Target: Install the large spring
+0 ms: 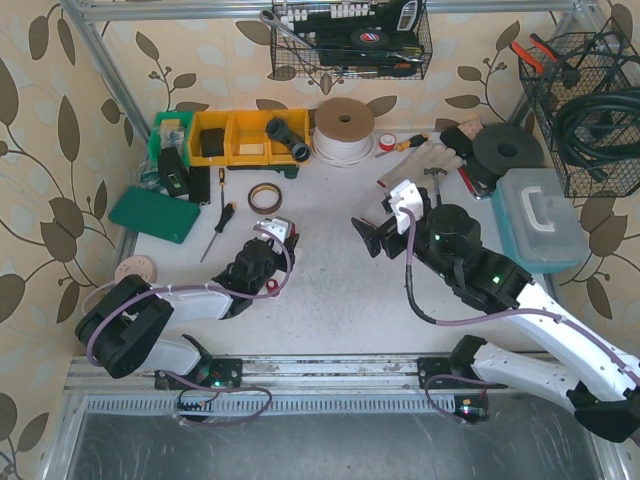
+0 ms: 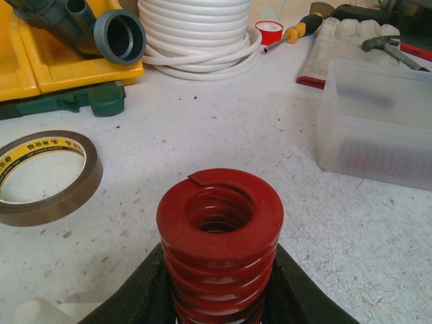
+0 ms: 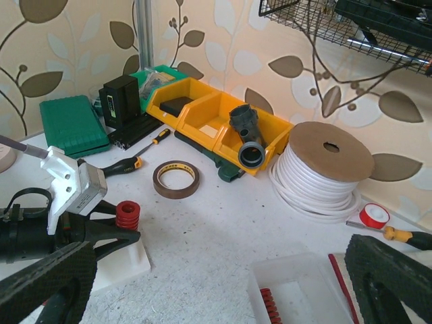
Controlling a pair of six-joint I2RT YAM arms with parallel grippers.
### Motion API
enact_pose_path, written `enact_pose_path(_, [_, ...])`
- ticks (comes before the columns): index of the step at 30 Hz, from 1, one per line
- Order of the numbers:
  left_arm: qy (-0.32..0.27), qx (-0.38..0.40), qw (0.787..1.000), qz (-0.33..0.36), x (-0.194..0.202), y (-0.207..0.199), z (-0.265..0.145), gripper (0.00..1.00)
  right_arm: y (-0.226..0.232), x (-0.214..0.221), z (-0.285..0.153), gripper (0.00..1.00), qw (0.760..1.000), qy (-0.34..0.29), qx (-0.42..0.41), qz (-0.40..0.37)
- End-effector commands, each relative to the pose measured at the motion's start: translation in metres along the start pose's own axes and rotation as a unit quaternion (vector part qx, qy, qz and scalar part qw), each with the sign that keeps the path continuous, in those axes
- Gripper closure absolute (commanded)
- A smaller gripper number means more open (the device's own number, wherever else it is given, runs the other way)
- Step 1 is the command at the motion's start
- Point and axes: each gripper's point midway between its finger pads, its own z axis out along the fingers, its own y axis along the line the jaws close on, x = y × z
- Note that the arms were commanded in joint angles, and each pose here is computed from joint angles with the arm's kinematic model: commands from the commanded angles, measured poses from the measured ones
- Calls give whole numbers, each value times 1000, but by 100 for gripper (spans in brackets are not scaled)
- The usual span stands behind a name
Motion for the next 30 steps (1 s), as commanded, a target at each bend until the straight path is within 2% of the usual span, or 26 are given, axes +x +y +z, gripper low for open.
enact_pose_path(1, [-22,10,1000,-19,-9,-5,0,100,-7,3,-5,1,1000,-4,16,-2])
enact_pose_path(15, [-11,15,1000,2,1,-8,6,100,-13,6,-13,1,999,-15,27,-12])
enact_pose_path(23, [20,11,1000,0,26,-5,10,100,-16,12,-11,1,999,-9,38,-24])
enact_pose_path(30, [22,-7,1000,2,29,0,8,100,-15,13,-7,1,999,-9,35,-23])
